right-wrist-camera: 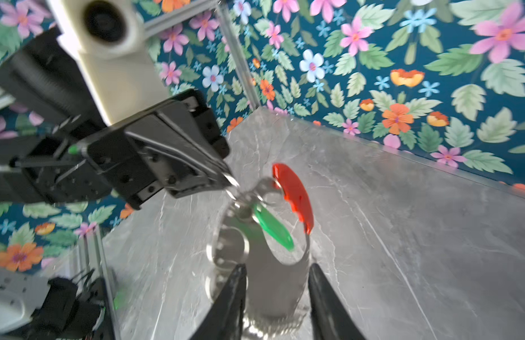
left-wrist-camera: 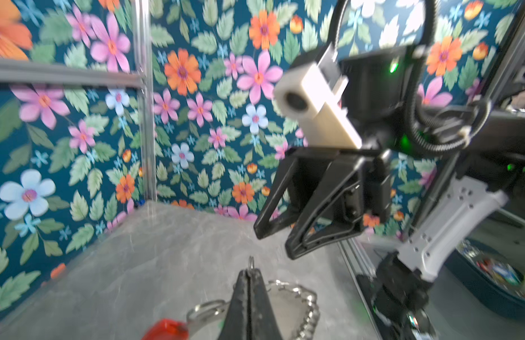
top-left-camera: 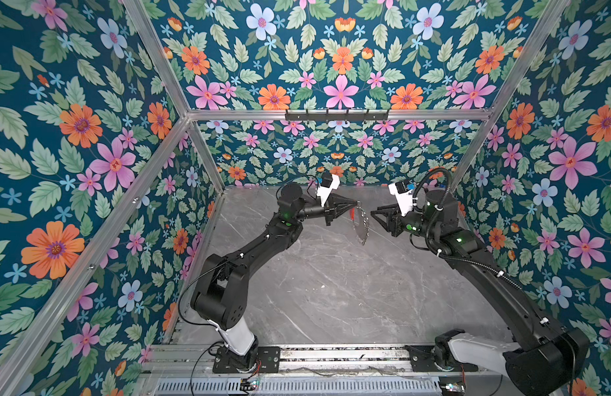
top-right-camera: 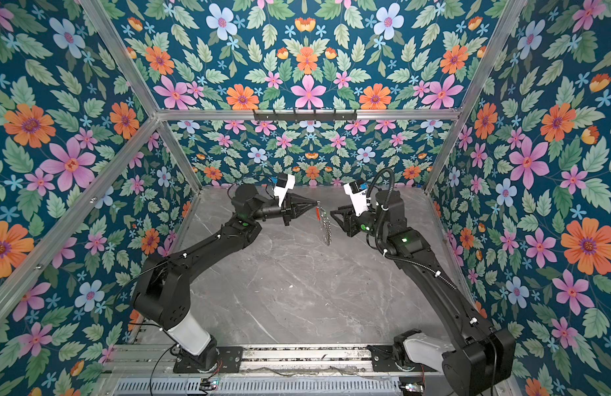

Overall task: Attach keys to a key ring
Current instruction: Insert the key into the keyring.

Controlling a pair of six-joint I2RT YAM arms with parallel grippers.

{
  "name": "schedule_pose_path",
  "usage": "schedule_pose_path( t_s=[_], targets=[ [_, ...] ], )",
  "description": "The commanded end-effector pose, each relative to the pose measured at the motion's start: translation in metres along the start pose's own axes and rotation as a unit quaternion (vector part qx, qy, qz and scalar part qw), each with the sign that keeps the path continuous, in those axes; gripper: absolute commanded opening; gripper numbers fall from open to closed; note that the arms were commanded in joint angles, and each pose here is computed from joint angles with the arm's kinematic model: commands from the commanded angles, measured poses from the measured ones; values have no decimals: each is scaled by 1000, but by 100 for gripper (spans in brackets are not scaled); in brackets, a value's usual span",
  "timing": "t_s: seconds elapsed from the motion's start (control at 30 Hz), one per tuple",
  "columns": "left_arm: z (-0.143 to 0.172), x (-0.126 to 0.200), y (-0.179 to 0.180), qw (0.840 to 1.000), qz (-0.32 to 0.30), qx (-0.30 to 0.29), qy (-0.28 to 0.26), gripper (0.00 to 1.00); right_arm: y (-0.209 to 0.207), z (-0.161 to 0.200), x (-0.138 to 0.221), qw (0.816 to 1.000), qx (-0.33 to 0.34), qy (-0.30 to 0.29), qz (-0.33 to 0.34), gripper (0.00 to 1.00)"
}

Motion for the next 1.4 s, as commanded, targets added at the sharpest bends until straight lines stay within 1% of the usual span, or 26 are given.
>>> schedule_pose_path(
  t_s=[0.0,0.2,0.37,0.47,0.57,0.63,0.77,0.9,1.1,1.27,1.37],
  targets=[
    [-46,7,-8,989,-23,-33,-143,0,3,-20,3,998,-19,-55,-15,35],
    [-45,2,-15,981,-39,-32,-186,0,9,-29,-4,997,-28,-54,-47,35],
    [-43,-4,-22,973,-45,-20,-226,0,20,-36,-12,993,-43,-48,-98,35],
    [-40,-7,-23,971,-46,-12,-234,0,26,-39,-13,992,-41,-48,-107,35],
    [-42,-6,-23,968,-49,-9,-244,0,26,-41,-9,993,-36,-53,-95,35],
    [-42,-6,-23,968,-47,-8,-246,0,25,-40,-4,995,-28,-59,-80,35],
    [-43,-6,-24,967,-40,0,-251,0,23,-41,3,995,-20,-65,-76,36],
    [-42,-8,-24,967,-32,6,-254,0,31,-41,4,992,-10,-61,-109,38],
    [-40,-10,-24,966,-33,7,-255,0,35,-38,-12,987,-30,-33,-154,39],
    [-36,-11,-22,966,-39,11,-256,0,43,-34,-19,985,-27,-32,-165,43],
    [-32,-14,-22,966,-40,15,-257,0,46,-34,-21,984,-29,-33,-172,43]
  ],
)
Point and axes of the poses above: each gripper's point midway between its finger pads, its own x axis back along the fingers, its own y axis along the line the jaws close on, z = x × y, the point moved 7 cm from there along x, back along the fingers, and after that the axes turned 15 degrees about -x, right-handed, at the moved point
